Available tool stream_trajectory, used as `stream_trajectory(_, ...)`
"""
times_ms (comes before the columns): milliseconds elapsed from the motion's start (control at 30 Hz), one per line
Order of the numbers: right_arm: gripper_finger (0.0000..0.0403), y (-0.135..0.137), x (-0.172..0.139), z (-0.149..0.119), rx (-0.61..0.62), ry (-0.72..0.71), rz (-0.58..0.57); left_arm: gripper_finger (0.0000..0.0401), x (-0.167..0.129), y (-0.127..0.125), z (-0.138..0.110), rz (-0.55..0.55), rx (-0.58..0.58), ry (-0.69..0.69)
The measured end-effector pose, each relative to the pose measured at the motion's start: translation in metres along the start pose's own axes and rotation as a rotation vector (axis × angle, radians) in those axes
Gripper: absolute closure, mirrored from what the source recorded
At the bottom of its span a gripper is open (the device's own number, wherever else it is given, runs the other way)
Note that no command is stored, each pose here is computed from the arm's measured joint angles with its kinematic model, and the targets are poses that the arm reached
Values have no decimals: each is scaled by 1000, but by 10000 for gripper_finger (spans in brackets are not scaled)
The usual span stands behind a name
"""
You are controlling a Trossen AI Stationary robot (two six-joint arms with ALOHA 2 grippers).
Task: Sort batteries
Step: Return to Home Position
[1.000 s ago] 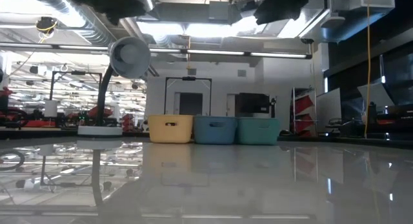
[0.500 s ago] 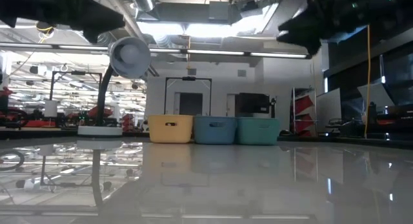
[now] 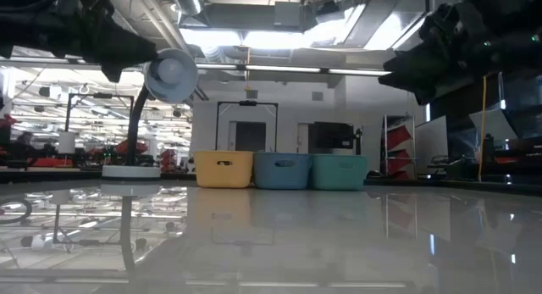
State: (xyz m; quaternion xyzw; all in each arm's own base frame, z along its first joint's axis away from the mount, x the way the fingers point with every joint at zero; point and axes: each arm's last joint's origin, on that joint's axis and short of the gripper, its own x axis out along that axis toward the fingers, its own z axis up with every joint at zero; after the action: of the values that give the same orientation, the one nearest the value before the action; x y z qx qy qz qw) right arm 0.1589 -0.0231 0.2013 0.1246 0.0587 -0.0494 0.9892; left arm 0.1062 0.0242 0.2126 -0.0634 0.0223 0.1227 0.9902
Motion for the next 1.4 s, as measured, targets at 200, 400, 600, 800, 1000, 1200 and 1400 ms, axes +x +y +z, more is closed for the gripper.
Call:
stream_trajectory(200, 228, -3, -2, -13, -3, -28, 7, 287, -1, 2, -15, 2, -60, 15)
stream_trajectory(400, 228, -4, -4, -23, 25, -3, 33, 287, -3, 3, -26, -23, -87, 12)
stream_trajectory(600, 228, -5, -11, -29, -6, -14, 37, 287, -5, 3, -33, -43, -104, 12)
stream_trajectory(800, 228, -6, -24, -34, -13, -56, 28, 287, -7, 2, -35, -97, -128, 9)
stream_trajectory(1000, 228, -7, -34, -41, -9, -76, 15, 287, -8, 1, -34, -104, -103, -5)
stream_trajectory(1200, 228, -9, -35, -45, -7, -43, -26, 287, -8, 2, -36, -102, -85, 8)
stream_trajectory(1400, 228, -15, -36, -54, 13, 22, -165, 287, -8, 3, -40, -69, -31, 53)
